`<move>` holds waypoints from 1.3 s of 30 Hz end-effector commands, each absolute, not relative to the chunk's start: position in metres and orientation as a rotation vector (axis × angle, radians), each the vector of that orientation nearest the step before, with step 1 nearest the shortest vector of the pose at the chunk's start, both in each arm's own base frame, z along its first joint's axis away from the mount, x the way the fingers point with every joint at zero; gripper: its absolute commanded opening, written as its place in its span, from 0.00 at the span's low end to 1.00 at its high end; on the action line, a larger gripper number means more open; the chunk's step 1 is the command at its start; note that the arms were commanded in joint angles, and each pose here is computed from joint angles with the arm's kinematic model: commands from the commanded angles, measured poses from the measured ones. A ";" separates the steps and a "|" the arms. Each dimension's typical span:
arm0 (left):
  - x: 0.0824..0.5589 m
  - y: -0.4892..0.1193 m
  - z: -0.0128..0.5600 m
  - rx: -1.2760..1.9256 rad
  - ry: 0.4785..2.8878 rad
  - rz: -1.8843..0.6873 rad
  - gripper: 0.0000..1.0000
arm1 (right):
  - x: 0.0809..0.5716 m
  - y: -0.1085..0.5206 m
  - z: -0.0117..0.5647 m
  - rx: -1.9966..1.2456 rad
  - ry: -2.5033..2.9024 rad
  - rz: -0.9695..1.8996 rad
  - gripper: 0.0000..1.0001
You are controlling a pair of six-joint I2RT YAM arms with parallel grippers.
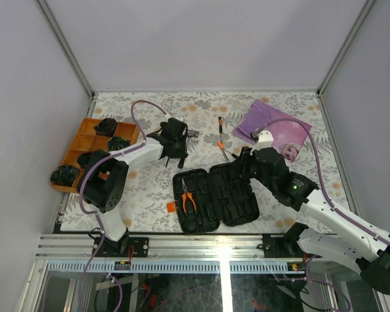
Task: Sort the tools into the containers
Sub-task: Pick up the hammer at the center of the board.
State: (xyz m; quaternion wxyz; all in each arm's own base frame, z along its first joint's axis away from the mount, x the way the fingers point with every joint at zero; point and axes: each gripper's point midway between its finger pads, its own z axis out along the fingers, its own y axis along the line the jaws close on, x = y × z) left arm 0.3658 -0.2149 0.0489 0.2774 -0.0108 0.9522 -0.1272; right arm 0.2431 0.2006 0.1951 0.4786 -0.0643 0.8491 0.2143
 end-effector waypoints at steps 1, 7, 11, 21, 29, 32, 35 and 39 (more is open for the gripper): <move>0.361 -0.234 0.077 -0.031 2.514 -0.517 0.00 | 0.255 0.199 0.198 -0.010 2.029 0.552 0.35; 0.351 -0.244 0.072 -0.047 2.535 -0.612 0.00 | 0.271 0.230 0.185 -0.024 2.092 0.688 0.35; 0.349 -0.246 0.068 -0.057 2.550 -0.629 0.00 | 0.301 0.245 0.179 -0.017 2.134 0.801 0.36; 0.347 -0.251 0.063 -0.054 2.567 -0.650 0.00 | 0.367 0.291 0.149 0.133 2.241 1.317 0.43; 0.348 -0.259 0.053 -0.039 2.588 -0.656 0.00 | 0.396 0.311 0.118 0.251 2.306 1.388 0.54; 0.349 -0.264 0.052 -0.031 2.591 -0.664 0.00 | 0.402 0.315 0.106 0.274 2.329 1.396 0.56; 0.351 -0.268 0.052 -0.028 2.588 -0.671 0.00 | 0.406 0.321 0.097 0.287 2.343 1.418 0.56; 0.354 -0.272 0.055 -0.021 2.581 -0.683 0.00 | 0.408 0.333 0.088 0.273 2.372 1.472 0.57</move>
